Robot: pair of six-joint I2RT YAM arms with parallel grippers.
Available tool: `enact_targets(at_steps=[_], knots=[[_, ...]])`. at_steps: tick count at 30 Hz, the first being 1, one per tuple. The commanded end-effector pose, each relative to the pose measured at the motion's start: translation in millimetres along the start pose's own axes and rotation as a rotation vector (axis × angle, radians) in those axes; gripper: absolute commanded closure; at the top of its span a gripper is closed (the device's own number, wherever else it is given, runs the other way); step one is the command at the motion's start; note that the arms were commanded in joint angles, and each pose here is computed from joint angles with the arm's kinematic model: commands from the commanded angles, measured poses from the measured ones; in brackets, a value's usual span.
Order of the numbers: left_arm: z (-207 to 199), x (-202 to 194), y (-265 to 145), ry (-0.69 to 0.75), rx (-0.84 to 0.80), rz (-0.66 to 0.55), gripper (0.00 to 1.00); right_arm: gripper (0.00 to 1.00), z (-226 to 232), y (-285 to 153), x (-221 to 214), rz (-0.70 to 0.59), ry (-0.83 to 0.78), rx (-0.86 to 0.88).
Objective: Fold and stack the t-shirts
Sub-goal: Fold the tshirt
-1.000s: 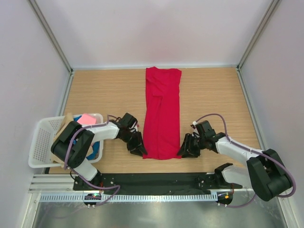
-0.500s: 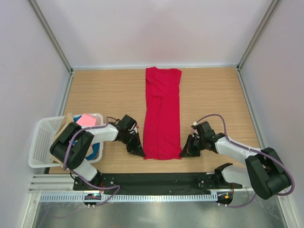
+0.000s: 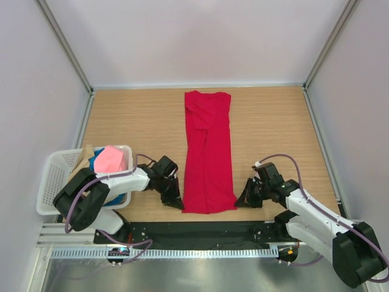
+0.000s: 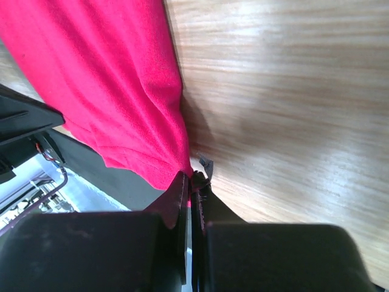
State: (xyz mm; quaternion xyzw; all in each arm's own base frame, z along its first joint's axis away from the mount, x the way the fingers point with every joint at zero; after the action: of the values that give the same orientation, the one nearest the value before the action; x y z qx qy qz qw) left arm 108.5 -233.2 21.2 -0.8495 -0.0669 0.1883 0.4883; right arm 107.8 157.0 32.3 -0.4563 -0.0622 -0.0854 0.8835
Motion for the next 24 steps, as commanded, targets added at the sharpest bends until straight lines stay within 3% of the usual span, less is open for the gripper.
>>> enact_targets(at_steps=[1, 7, 14, 24], knots=[[-10, 3, -16, -0.008, 0.026, -0.046, 1.00, 0.99, 9, -8, 6, -0.009, 0.018, 0.000], [-56, 22, -50, 0.063, 0.014, -0.115, 1.00, 0.99, 47, -28, 63, -0.082, -0.061, -0.002], [-137, 94, -96, 0.106, -0.079, -0.164, 1.00, 0.99, 86, -42, 163, -0.157, -0.151, -0.017], [-161, 194, -92, 0.029, -0.092, -0.162, 1.00, 0.99, 71, -17, 263, -0.109, -0.145, -0.046]])
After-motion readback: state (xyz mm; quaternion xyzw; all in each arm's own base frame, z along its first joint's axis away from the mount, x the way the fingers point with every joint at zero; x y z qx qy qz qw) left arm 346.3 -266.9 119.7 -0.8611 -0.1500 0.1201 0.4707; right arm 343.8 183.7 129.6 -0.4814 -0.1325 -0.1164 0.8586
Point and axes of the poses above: each gripper's point midway between its finger pads, its own y axis out along the fingers, its own z axis along the line the jaws close on, x = y × z, the point moved 1 cm from there along -y, back along the fingers, and after that the axes turned 13 degrees about -y, right-handed, at the moved point
